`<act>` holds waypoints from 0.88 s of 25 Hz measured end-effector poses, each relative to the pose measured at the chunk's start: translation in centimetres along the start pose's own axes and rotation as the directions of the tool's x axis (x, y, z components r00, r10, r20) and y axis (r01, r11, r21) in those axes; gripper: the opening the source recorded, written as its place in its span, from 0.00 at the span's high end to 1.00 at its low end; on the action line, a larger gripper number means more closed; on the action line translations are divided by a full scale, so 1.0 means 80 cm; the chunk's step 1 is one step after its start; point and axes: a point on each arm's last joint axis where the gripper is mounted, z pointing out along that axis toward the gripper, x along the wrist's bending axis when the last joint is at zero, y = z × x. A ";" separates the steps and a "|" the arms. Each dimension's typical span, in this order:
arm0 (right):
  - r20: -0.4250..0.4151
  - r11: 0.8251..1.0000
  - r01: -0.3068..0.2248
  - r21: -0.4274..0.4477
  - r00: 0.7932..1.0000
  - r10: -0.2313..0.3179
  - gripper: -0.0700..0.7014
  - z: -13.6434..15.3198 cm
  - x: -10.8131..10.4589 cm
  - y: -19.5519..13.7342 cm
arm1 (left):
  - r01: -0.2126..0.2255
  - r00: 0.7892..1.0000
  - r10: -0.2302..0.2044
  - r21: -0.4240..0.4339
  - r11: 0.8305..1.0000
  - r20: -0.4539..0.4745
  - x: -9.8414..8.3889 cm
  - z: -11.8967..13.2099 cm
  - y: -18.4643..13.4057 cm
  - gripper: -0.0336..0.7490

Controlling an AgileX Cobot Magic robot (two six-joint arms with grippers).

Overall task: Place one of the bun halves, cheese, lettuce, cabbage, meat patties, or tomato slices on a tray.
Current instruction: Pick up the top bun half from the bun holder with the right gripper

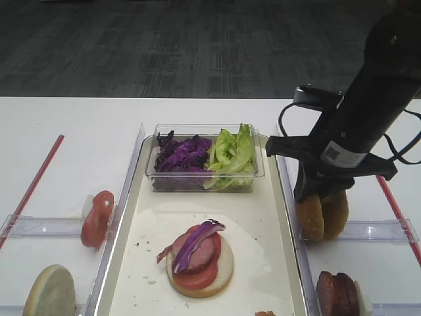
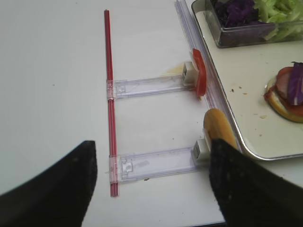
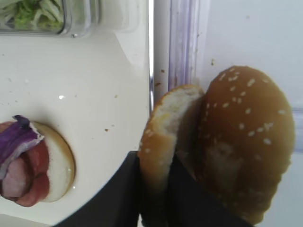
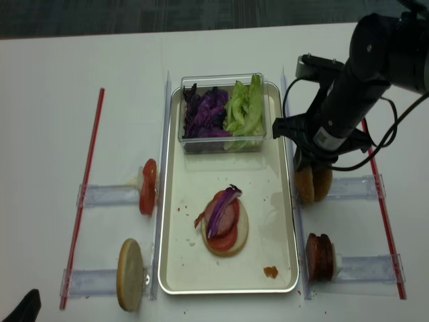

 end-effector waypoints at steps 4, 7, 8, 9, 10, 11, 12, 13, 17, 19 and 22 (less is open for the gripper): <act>-0.003 1.000 0.007 0.006 1.000 -0.007 0.72 -0.008 0.005 0.004 | 0.000 1.000 0.000 0.000 1.000 0.000 0.000 0.000 0.000 0.36; -0.003 1.000 0.012 0.013 1.000 -0.012 0.72 -0.011 0.006 0.005 | 0.000 1.000 0.000 0.000 1.000 0.000 0.000 0.000 0.000 0.36; -0.004 1.000 0.013 0.016 1.000 -0.013 0.72 -0.011 0.006 0.005 | 0.000 1.000 0.000 0.000 1.000 0.000 0.000 0.000 0.000 0.36; -0.004 1.000 0.014 0.020 1.000 -0.014 0.72 -0.012 0.007 0.005 | 0.000 1.000 0.000 0.000 1.000 0.000 0.000 0.000 0.000 0.36; -0.004 1.000 0.015 0.021 1.000 -0.015 0.72 -0.013 0.007 0.005 | 0.000 1.000 0.000 0.000 1.000 0.000 0.000 0.000 0.000 0.36; -0.004 1.000 0.015 0.024 1.000 -0.015 0.72 -0.013 0.008 0.005 | 0.000 1.000 0.000 0.000 1.000 0.000 0.000 0.000 0.000 0.36; -0.005 1.000 0.016 0.024 1.000 -0.016 0.72 -0.014 0.008 0.005 | 0.000 1.000 0.000 0.000 1.000 0.000 0.000 0.000 0.000 0.36; -0.005 1.000 0.017 0.025 1.000 -0.016 0.72 -0.014 0.008 0.005 | 0.000 1.000 0.000 0.000 1.000 0.000 0.000 0.000 0.000 0.36; -0.004 0.999 0.017 0.033 1.000 -0.016 0.72 -0.014 0.008 0.005 | 0.000 1.000 0.000 0.000 1.000 0.000 0.000 0.000 0.000 0.36; -0.004 0.999 0.017 0.037 1.000 -0.016 0.72 -0.014 0.008 0.004 | 0.000 1.000 0.000 0.000 1.000 0.000 0.000 0.000 0.000 0.36; -0.005 0.999 0.016 0.045 1.000 -0.016 0.72 -0.015 0.008 0.004 | 0.000 1.000 0.000 0.000 1.000 0.000 0.000 0.000 0.000 0.36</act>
